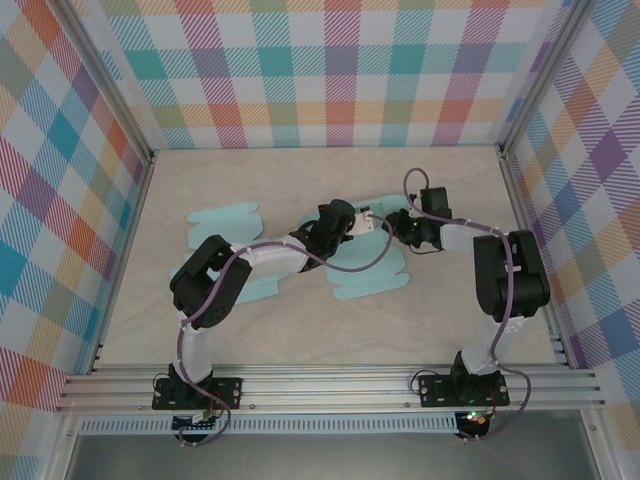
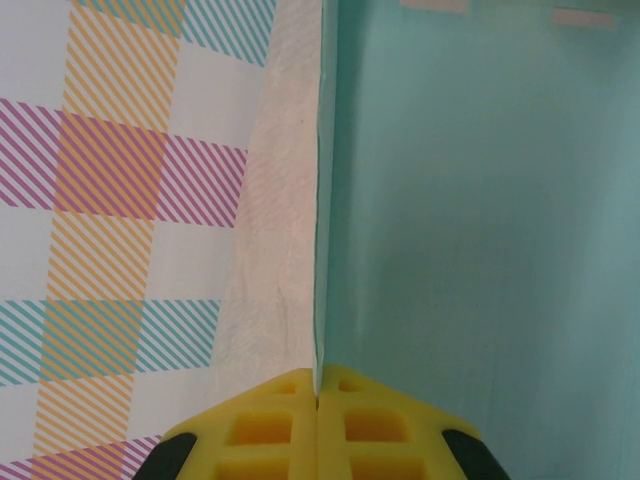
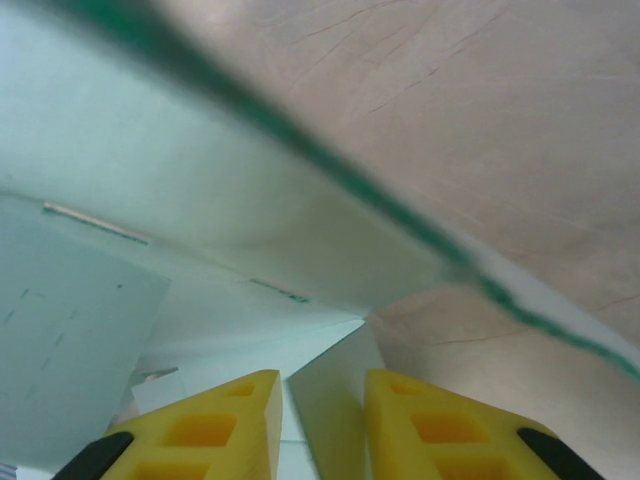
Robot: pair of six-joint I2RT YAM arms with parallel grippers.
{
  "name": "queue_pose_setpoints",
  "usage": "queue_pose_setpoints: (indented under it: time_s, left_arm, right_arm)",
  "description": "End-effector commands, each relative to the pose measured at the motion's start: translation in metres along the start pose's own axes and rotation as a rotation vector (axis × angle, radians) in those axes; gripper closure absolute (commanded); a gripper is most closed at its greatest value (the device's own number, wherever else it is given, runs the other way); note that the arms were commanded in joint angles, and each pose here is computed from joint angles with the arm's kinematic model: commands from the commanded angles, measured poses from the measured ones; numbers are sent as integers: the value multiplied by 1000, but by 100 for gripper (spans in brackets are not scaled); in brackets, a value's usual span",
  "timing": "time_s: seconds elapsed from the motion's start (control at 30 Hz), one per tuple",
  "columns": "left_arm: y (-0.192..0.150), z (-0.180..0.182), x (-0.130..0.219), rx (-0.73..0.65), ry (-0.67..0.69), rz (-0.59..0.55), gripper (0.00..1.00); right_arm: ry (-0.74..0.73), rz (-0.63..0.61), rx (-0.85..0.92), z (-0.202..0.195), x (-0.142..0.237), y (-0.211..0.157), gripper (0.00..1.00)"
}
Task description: Fold the paper box
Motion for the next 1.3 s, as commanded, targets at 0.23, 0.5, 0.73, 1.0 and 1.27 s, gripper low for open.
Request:
queue_pose_setpoints:
  time_s: [0.23,0.5,0.73,1.0,1.27]
  left_arm:
    - [16,3,4,31,4,-39,100]
    - [19,11,7,24,102,-114,100]
    - [20,13,14,-2,164,-206,100]
    - [12,-7,6,-153,261,-274,100]
    - [8,-19,-4,-235,291,-299,100]
  right_arm:
    - [84,33,-33,9,-22,-3,75]
    - [121,1,-40,24,3,-1,66]
    - [-59,-51,0,17,52,-3,58]
    - [-57,-143,-88,-12,106,-4,56]
    - [-118,-224,-158,-44,142,20,55]
Point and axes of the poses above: each hand's point on the last joint's axis, 136 mm out from that joint toward the fingers, its own x axis back along the fingers, its own z axis along the line the jaws close on, y = z × x, the point moved 9 cm from there along x, back along the fingers, and after that the axes turned 14 degrees about x, right-handed, at the moved point
